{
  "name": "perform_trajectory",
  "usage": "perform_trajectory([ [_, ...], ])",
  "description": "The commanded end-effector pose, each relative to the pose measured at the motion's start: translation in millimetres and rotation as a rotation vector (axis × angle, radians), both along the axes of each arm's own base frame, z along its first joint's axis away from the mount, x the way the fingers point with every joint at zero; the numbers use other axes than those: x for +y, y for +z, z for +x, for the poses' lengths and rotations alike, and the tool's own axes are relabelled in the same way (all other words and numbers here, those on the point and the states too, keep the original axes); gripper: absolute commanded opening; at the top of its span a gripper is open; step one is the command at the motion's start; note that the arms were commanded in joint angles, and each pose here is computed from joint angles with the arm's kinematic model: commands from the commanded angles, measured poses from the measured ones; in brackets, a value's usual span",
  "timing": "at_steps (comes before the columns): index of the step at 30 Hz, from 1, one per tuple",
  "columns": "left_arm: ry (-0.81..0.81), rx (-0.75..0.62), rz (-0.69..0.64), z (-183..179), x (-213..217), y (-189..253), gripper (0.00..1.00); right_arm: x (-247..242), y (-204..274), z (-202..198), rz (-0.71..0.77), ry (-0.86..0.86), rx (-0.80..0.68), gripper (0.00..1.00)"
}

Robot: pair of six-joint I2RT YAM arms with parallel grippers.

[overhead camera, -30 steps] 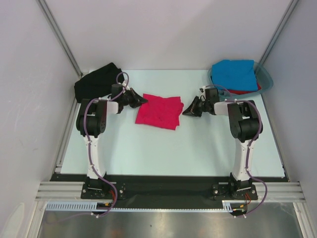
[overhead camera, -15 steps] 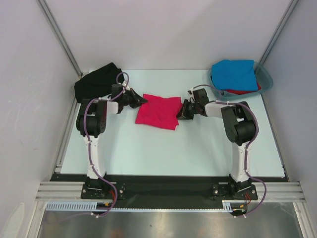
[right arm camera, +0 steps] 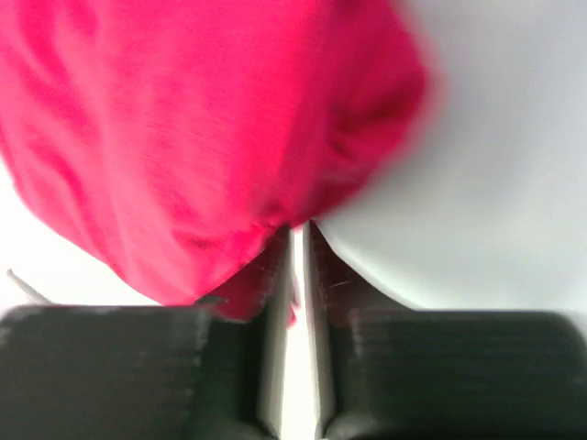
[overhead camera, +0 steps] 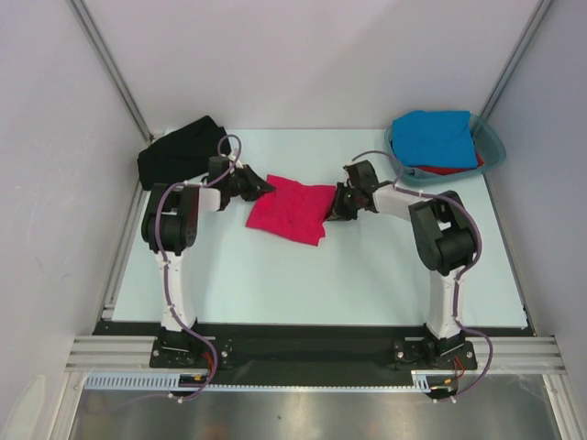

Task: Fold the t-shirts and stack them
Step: Fold the tshirt

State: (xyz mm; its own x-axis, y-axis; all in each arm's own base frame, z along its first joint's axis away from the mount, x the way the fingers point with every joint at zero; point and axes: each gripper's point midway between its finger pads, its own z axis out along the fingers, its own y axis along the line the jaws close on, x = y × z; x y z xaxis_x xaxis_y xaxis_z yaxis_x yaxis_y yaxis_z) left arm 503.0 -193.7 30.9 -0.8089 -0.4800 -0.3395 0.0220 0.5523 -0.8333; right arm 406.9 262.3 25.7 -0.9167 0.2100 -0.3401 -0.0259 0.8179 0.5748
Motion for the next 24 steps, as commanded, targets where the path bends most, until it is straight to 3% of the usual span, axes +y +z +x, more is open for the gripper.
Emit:
perform_trajectory([
  [1, -0.002, -0.103, 0.048, 0.0, -0.1, 37.3, 0.32, -44.4, 34.5, 10.7, -0.187, -0.088, -0.108, 0.25],
  [6, 0.040, -0.117, 0.172, -5.3, 16.2, 45.2, 0.43, -47.5, 63.1, 2.2, -0.196, -0.068, -0.163, 0.44],
  [9, 0.090, -0.128, 0.233, -13.6, 26.9, 57.0, 0.61, -41.3, 79.3, -5.9, -0.187, -0.037, -0.196, 0.48],
  [10, 0.102, -0.161, 0.243, -16.1, 28.7, 72.0, 0.77, -40.7, 88.7, -7.3, -0.179, -0.032, -0.214, 0.48],
  [11, 0.112, -0.172, 0.278, -20.5, 31.1, 72.2, 0.82, -39.7, 90.6, -10.1, -0.183, -0.024, -0.216, 0.48],
  [14, 0.100, -0.173, 0.339, -31.4, 28.9, 77.0, 0.84, -36.0, 101.9, -13.4, -0.162, -0.013, -0.234, 0.50],
  [16, 0.087, -0.185, 0.319, -37.5, 21.6, 80.9, 0.84, -27.1, 109.0, -11.7, -0.120, 0.017, -0.266, 0.45],
  [18, 0.014, -0.225, 0.233, -46.3, -1.4, 87.5, 0.83, -15.7, 106.9, -12.3, -0.076, 0.057, -0.265, 0.34],
  [24, -0.180, -0.248, -0.037, -47.4, -55.4, 100.6, 0.64, 27.9, 93.0, 3.3, 0.115, 0.163, -0.215, 0.12],
])
